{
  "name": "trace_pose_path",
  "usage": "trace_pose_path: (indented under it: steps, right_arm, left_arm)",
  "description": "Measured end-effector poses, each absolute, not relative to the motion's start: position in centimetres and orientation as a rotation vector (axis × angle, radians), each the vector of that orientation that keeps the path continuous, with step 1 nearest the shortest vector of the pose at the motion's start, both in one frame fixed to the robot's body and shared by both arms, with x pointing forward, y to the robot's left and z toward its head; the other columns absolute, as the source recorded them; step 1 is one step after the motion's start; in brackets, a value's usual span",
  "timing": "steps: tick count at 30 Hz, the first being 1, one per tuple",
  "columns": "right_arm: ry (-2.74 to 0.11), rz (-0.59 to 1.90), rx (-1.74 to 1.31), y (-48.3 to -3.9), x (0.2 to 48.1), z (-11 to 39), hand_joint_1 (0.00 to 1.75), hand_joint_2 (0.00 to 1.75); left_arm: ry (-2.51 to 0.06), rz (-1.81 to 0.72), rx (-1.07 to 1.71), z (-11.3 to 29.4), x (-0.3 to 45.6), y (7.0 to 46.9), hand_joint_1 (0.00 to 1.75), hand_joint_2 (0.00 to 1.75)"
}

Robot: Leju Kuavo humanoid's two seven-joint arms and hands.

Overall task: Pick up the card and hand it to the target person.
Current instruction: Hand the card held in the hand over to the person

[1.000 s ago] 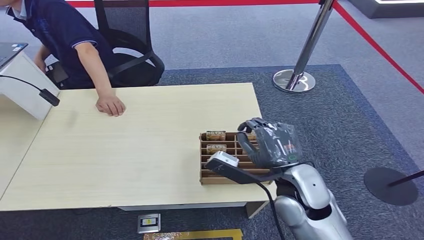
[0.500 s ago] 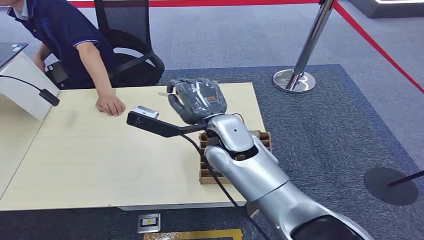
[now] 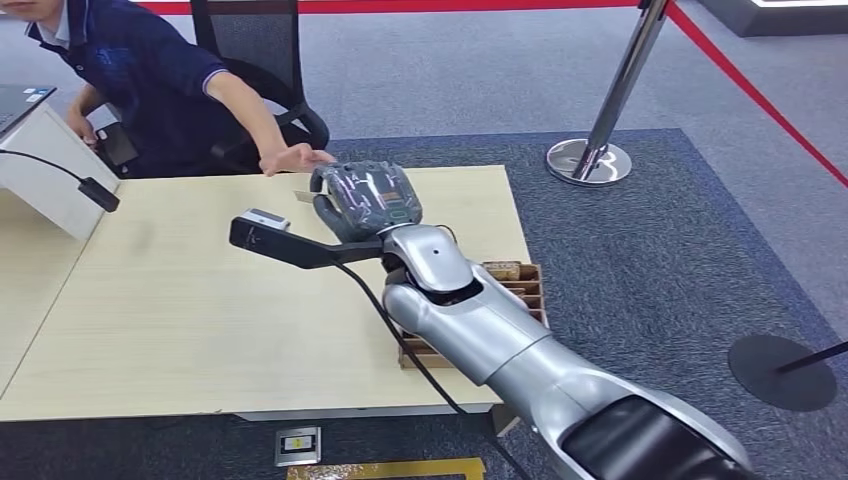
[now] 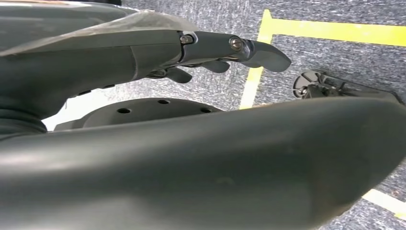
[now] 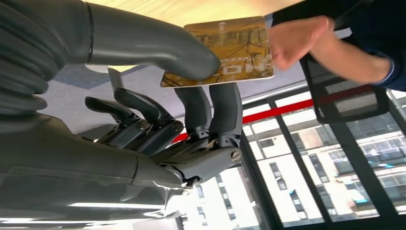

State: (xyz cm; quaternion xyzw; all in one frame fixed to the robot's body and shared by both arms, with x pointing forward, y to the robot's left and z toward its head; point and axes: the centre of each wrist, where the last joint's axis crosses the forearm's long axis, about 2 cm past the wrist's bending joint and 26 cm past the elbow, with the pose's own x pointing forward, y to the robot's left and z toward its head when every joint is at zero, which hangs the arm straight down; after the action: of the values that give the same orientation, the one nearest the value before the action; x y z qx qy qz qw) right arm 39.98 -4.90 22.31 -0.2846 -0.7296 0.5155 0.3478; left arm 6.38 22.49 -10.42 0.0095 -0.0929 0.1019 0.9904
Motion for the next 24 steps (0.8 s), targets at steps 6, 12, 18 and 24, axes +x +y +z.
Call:
trace_pose_path:
  steps: [6,12,18,24]
  right_arm:
    - [-1.872,1.363,-0.733,-4.9,40.1,21.9,1.75,1.75]
    - [-1.868,1.369,-0.726,-4.9,40.1,21.7,1.75,1.75]
    - [-1.862,1.387,-0.703,-4.7,39.9,21.4,1.75,1.75]
    - [-1.854,1.408,-0.68,-4.2,39.6,21.1,1.66,1.75]
  left_arm:
    - [-0.192,0.204,0.018,-10.4,6.4,22.5,0.0,0.0]
    - [-0.185,0.2,0.019,-10.4,6.4,22.5,0.0,0.0]
    - [-0.188,0.203,0.022,-10.4,6.4,22.5,0.0,0.0]
    - [-0.197,0.205,0.024,-10.4,6.4,22.5,0.0,0.0]
